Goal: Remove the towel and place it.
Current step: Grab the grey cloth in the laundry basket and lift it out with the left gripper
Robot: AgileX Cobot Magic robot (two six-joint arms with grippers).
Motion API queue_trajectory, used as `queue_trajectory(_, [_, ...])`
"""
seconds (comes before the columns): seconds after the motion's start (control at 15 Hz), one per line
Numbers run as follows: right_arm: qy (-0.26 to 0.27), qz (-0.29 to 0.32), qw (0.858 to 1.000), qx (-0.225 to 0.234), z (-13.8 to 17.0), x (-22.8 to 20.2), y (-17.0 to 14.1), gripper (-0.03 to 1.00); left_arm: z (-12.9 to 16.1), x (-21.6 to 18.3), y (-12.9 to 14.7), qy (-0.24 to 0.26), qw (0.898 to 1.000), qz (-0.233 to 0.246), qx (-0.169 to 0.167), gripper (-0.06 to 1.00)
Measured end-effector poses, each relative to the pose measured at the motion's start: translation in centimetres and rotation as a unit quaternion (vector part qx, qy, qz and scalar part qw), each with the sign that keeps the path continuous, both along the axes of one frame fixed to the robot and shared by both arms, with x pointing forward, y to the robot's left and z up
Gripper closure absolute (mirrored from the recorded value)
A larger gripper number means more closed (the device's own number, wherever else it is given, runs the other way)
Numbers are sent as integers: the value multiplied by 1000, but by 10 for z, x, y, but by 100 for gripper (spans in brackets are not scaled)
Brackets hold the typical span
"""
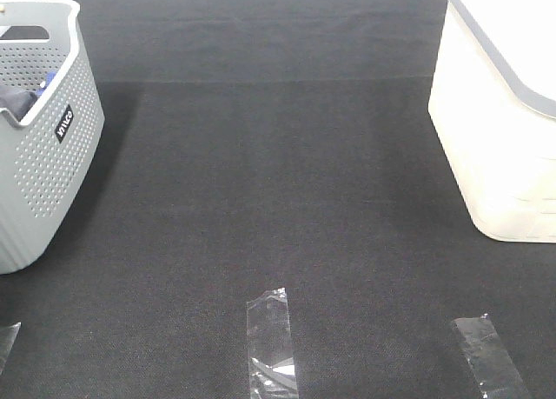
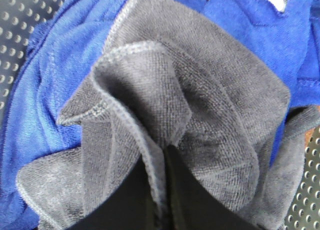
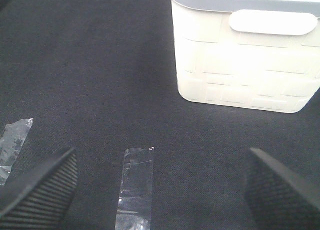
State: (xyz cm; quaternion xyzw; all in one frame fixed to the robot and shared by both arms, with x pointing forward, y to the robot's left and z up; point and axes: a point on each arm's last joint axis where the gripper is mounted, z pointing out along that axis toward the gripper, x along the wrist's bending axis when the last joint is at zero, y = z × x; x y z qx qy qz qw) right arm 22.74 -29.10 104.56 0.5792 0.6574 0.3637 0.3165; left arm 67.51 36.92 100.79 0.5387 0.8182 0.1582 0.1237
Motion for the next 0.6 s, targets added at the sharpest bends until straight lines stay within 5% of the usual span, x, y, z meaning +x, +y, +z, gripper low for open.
queue_trajectory(0.2, [0, 0, 1000, 0, 0, 0, 0, 14, 0, 0, 0, 0, 1000, -1, 2, 84])
queue_trajectory(0.4, [0, 0, 1000, 0, 0, 0, 0, 14, 0, 0, 0, 0, 1000, 0, -2, 46])
queue_trajectory(0.6, [1, 0, 1000, 0, -1, 0, 0, 14, 0, 0, 0, 0, 1000, 0, -2, 51])
